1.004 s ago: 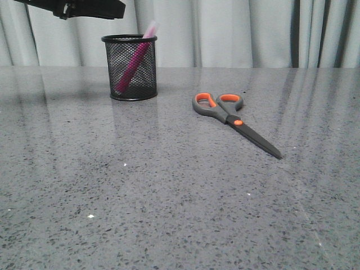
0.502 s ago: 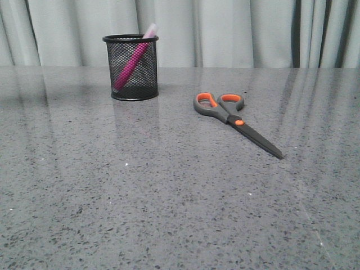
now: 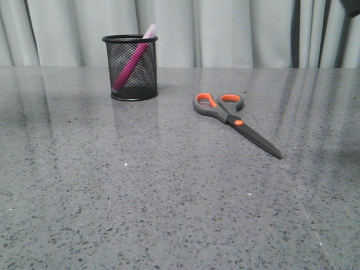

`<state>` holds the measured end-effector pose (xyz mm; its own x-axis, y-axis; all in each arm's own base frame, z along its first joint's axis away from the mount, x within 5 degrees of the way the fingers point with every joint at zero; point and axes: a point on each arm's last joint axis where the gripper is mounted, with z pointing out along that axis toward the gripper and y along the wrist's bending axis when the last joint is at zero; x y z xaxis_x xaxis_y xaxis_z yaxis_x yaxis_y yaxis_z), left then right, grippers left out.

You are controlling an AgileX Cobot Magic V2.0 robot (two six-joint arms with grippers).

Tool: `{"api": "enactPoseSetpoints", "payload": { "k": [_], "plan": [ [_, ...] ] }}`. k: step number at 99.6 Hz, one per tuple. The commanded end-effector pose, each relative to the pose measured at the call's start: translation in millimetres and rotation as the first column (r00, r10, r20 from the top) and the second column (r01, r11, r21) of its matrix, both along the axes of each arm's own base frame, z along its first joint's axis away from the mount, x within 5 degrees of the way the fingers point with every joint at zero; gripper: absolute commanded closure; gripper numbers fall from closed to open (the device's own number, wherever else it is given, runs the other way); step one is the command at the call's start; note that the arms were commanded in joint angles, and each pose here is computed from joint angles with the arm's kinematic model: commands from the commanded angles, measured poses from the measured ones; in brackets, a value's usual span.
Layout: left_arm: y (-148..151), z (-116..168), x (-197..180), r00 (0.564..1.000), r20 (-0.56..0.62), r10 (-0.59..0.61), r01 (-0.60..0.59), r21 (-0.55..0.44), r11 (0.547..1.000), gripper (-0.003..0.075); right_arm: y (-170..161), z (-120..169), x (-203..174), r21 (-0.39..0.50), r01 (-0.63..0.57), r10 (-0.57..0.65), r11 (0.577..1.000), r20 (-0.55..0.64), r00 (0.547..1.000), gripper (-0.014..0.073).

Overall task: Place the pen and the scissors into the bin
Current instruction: 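Move the right gripper down over the scissors handles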

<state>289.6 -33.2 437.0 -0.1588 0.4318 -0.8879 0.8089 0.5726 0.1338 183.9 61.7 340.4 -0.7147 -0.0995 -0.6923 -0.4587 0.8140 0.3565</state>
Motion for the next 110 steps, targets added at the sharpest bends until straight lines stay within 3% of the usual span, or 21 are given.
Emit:
{"api": "enactPoseSetpoints", "payload": {
  "k": [1, 18, 37, 71, 92, 110],
  "plan": [
    [-3, 33, -27, 0.992, 0.109, 0.071, -0.067, -0.042, 0.997, 0.0742, 15, 17, 10, 0.041, -0.050, 0.047, 0.998, 0.064, 0.997, 0.0285],
    [-2, 31, -58, 0.973, 0.169, 0.160, -0.153, -0.053, 0.987, 0.0742, 37, 18, 32, -0.051, -0.132, 0.136, 0.990, 0.084, 0.987, 0.0285],
    [0, 7, -91, 0.939, 0.201, 0.281, -0.265, -0.101, 0.959, 0.0742, 44, 11, 62, -0.140, -0.122, 0.129, 0.983, 0.045, 0.991, 0.0285],
    [-7, -44, -119, 0.940, 0.152, 0.307, -0.256, -0.281, 0.925, 0.0742, 57, -1, 107, -0.136, -0.126, 0.117, 0.983, -0.069, 0.991, 0.0285],
    [-6, -70, -136, 0.924, 0.158, 0.347, -0.297, -0.275, 0.914, 0.0742, 60, -14, 126, -0.177, -0.133, 0.113, 0.975, -0.119, 0.986, 0.0285],
    [-6, -69, -156, 0.904, 0.216, 0.369, -0.303, -0.286, 0.909, 0.0742, 57, -20, 132, -0.221, -0.098, 0.069, 0.970, -0.137, 0.988, 0.0285]
  ]
}}
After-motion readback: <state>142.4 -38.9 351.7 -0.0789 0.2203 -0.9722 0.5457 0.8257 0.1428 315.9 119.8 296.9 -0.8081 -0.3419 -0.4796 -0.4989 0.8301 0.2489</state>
